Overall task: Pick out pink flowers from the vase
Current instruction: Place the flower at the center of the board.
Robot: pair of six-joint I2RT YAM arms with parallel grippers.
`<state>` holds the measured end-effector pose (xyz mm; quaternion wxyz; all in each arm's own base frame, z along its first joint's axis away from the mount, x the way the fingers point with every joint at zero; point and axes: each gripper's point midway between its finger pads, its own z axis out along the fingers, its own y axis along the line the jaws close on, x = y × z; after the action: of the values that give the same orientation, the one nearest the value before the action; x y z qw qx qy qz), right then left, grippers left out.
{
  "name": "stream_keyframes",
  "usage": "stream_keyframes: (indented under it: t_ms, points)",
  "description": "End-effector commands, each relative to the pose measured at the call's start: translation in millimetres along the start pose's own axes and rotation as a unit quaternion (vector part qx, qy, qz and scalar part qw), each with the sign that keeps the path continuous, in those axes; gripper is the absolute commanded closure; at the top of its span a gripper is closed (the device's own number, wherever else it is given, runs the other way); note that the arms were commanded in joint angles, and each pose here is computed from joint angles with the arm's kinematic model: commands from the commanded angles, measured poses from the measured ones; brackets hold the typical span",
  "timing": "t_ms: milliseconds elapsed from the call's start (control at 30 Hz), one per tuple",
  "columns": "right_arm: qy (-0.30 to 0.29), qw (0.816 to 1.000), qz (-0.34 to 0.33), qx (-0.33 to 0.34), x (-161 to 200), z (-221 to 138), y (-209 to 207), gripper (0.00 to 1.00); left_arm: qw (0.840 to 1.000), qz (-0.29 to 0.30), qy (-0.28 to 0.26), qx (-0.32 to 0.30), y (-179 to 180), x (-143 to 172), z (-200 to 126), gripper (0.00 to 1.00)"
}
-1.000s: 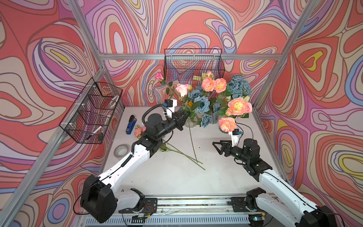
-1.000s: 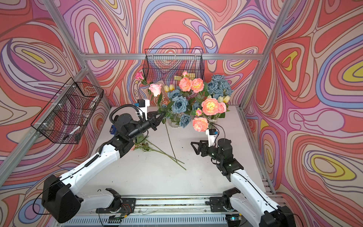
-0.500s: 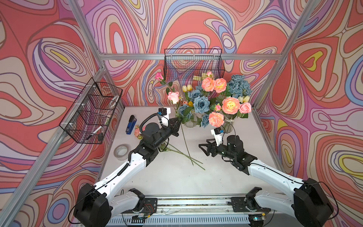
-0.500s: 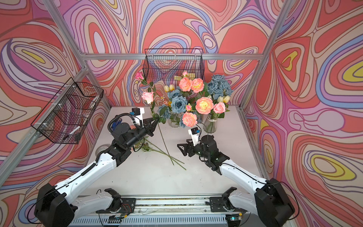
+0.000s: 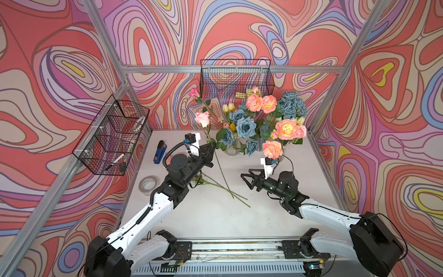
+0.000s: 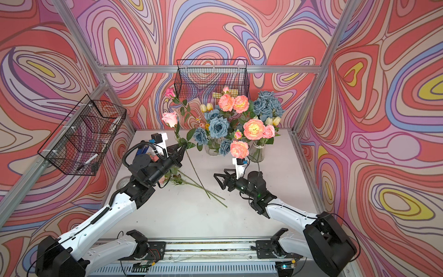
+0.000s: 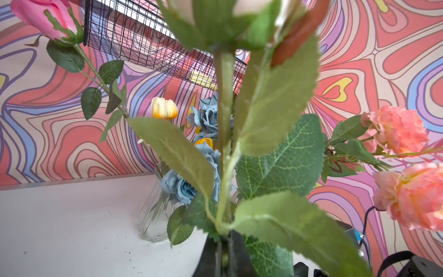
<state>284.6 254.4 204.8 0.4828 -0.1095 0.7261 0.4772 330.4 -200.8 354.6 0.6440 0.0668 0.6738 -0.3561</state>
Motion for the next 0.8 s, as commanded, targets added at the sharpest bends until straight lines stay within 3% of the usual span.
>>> stream_keyframes:
  t_ms: [0, 200, 300, 533, 767]
  points:
    - [-0.026, 0.996, 0.083, -0.028, 5.1, 2.7, -1.2, 0.15, 1.0, -0.002, -0.01, -0.002, 2.1, -4.4, 0.1, 1.0]
    - [-0.013, 0.989, 0.135, -0.064, 22.5, 20.1, -4.4, 0.16, 1.0, 0.0, -0.008, -0.009, 5.2, -3.9, -2.6, 1.0]
    - [-0.002, 0.989, 0.127, -0.071, 27.6, 28.9, 0.7, 0.17, 1.0, 0.002, -0.011, -0.015, 7.3, -5.3, -5.9, 1.0]
    - [0.068, 0.998, -0.005, 0.005, 48.6, 48.3, 20.7, 0.17, 0.999, 0.003, -0.002, -0.043, 21.5, 1.6, -8.1, 1.0]
    - [0.074, 0.993, -0.074, 0.055, 46.2, 50.5, 18.6, 0.17, 0.998, -0.01, 0.001, -0.066, 38.5, 5.1, -13.8, 1.0]
